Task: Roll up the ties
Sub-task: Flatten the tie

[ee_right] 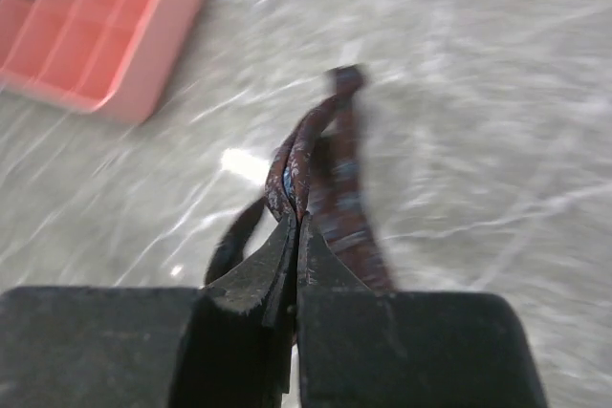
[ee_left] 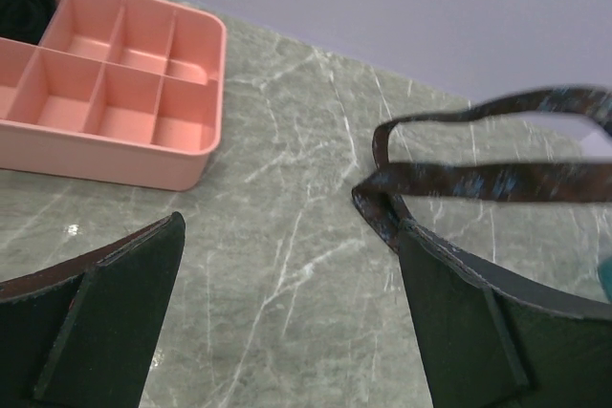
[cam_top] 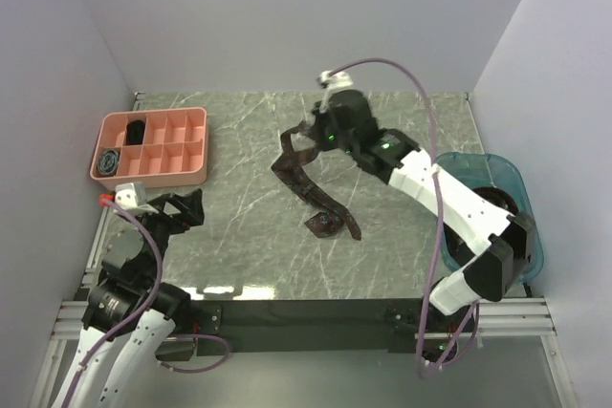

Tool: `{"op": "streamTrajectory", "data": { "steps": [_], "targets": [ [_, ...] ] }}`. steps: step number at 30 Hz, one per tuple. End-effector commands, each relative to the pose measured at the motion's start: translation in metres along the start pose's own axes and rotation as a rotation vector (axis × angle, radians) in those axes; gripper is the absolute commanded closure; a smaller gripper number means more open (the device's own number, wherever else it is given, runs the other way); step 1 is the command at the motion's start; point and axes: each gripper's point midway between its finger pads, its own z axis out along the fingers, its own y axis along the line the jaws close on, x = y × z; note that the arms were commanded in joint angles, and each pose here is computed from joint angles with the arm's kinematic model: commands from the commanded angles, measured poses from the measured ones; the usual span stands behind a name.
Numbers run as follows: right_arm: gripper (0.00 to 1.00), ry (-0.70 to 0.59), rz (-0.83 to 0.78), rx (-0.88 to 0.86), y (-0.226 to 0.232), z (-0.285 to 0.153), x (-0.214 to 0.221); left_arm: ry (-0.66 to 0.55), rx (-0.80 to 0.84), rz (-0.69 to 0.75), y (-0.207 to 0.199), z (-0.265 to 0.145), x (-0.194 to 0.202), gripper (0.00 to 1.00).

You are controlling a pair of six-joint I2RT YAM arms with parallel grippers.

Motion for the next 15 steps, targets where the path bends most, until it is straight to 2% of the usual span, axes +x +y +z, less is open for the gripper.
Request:
{"op": "streamTrajectory", "data": {
  "steps": [1, 3, 4, 5, 7, 8, 9, 10, 12, 13, 15],
  "targets": [
    [1.00, 0.062, -0.044, -0.146, 0.067, 0.004, 0.022, -0.097, -0.046, -0.043, 0.007, -0.009, -0.028, 0.01],
    [1.00, 0.137, -0.089, -0.232, 0.115, 0.012, 0.052, -0.121, -0.067, -0.056, 0.012, -0.013, -0.032, 0.00],
    [1.00, 0.128, -0.102, -0.275, 0.138, 0.010, 0.046, -0.130, -0.073, -0.061, 0.014, -0.014, -0.034, 0.01],
    [0.99, 0.194, -0.140, -0.278, 0.153, 0.022, 0.071, -0.142, -0.082, -0.066, 0.016, -0.016, -0.036, 0.01],
    [0.91, 0.198, -0.198, -0.370, 0.204, 0.010, 0.076, -0.150, -0.090, -0.073, 0.018, -0.017, -0.037, 0.01],
    [0.88, 0.264, -0.234, -0.384, 0.218, 0.017, 0.102, -0.157, -0.094, -0.076, 0.019, -0.018, -0.038, 0.01],
    [0.84, 0.279, -0.245, -0.402, 0.228, 0.015, 0.107, -0.165, -0.102, -0.081, 0.020, -0.019, -0.041, 0.01],
    [0.72, 0.280, -0.254, -0.430, 0.243, 0.009, 0.108, -0.166, -0.108, -0.084, 0.021, -0.020, -0.041, 0.01],
    [0.60, 0.315, -0.270, -0.434, 0.247, 0.009, 0.122, -0.169, -0.113, -0.084, 0.023, -0.020, -0.041, 0.01],
    [0.49, 0.334, -0.280, -0.426, 0.244, 0.008, 0.132, -0.172, -0.113, -0.085, 0.023, -0.020, -0.041, 0.01],
    [0.40, 0.288, -0.261, -0.393, 0.233, 0.001, 0.120, -0.170, -0.109, -0.084, 0.022, -0.020, -0.040, 0.01]
  ]
}}
